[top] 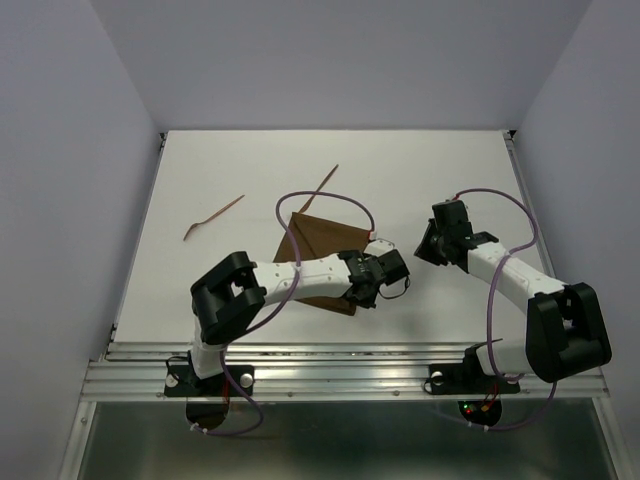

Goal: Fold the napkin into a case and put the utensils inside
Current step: Pick up the upper triangle-folded napkin from the center of the board.

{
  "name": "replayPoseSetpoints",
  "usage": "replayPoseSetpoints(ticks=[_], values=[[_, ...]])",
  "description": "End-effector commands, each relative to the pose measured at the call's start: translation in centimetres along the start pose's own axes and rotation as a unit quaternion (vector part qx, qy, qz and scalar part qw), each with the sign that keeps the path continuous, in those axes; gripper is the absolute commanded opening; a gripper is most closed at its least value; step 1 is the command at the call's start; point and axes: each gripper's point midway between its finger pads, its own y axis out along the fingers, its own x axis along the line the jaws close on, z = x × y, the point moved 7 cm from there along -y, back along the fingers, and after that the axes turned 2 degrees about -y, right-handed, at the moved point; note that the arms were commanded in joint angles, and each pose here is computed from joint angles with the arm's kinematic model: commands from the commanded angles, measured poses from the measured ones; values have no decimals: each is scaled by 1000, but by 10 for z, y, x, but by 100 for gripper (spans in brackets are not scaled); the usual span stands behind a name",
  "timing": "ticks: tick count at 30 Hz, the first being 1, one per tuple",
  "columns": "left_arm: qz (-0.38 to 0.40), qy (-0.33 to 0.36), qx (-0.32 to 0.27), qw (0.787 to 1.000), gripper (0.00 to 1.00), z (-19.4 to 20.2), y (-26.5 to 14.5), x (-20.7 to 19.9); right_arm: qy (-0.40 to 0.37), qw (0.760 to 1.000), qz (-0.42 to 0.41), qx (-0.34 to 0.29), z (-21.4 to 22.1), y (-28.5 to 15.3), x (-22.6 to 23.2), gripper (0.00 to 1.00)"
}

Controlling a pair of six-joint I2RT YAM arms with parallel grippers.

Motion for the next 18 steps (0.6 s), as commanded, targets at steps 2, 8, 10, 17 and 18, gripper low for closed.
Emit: replayPoseSetpoints(ticks=[2, 8, 10, 17, 18], values=[[11, -31, -42, 999, 16, -10, -26, 7, -6, 1000, -17, -10, -5, -2, 4, 24], [9, -53, -33, 998, 0, -9, -16, 20, -6, 1000, -19, -5, -3, -1, 4, 24], [4, -57, -30, 998, 0, -5, -13, 24, -5, 1000, -18, -2, -2, 0, 4, 23], [2, -60, -26, 998, 0, 0, -5, 29, -5, 1000, -19, 3, 0, 1, 4, 23], [1, -60, -24, 998, 0, 0, -3, 30, -4, 1000, -19, 3, 0, 1, 4, 23]])
